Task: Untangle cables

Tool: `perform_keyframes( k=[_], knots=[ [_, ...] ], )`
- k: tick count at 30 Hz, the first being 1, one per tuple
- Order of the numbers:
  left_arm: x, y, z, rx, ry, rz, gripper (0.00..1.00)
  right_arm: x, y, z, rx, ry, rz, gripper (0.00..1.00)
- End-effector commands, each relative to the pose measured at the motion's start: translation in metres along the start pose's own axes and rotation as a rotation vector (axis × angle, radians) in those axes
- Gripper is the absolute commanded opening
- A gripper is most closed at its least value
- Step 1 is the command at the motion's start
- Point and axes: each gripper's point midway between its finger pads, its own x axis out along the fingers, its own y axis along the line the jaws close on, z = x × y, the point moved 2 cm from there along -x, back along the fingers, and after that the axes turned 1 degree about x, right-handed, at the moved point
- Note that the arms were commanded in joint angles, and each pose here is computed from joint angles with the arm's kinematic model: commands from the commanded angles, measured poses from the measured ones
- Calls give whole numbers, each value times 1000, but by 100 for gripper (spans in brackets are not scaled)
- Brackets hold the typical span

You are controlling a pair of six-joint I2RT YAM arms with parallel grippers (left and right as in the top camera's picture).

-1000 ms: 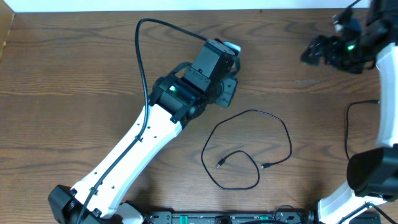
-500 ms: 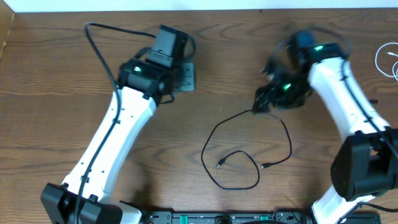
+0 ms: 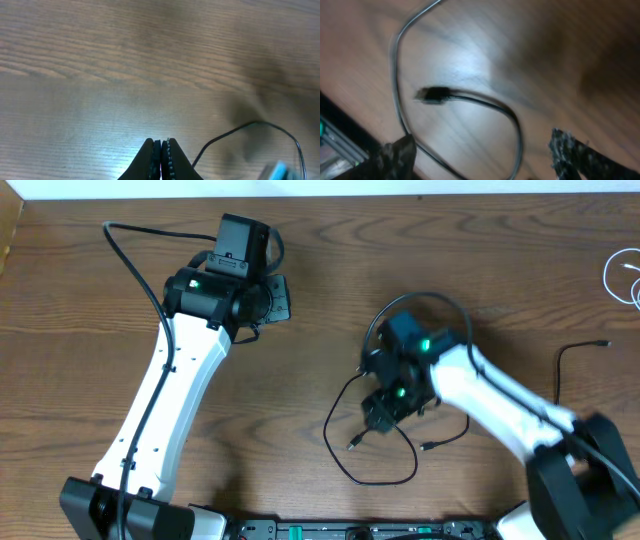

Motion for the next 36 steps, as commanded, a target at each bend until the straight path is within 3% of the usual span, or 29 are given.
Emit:
perform_keyframes(
  k=[1, 8, 30, 36],
  knots=[
    [3, 6, 0, -19, 7, 8, 8, 2, 22, -6, -125, -57, 0, 86],
    [2, 7, 0, -22, 8, 10, 9, 36, 34, -16, -337, -53, -18, 85],
    [3, 7, 0, -22, 9, 9, 12, 58, 19, -26, -575, -38, -64, 70],
    [3, 7, 0, -22, 8, 9, 12, 68, 14, -29, -613, -66, -80, 61]
  ],
)
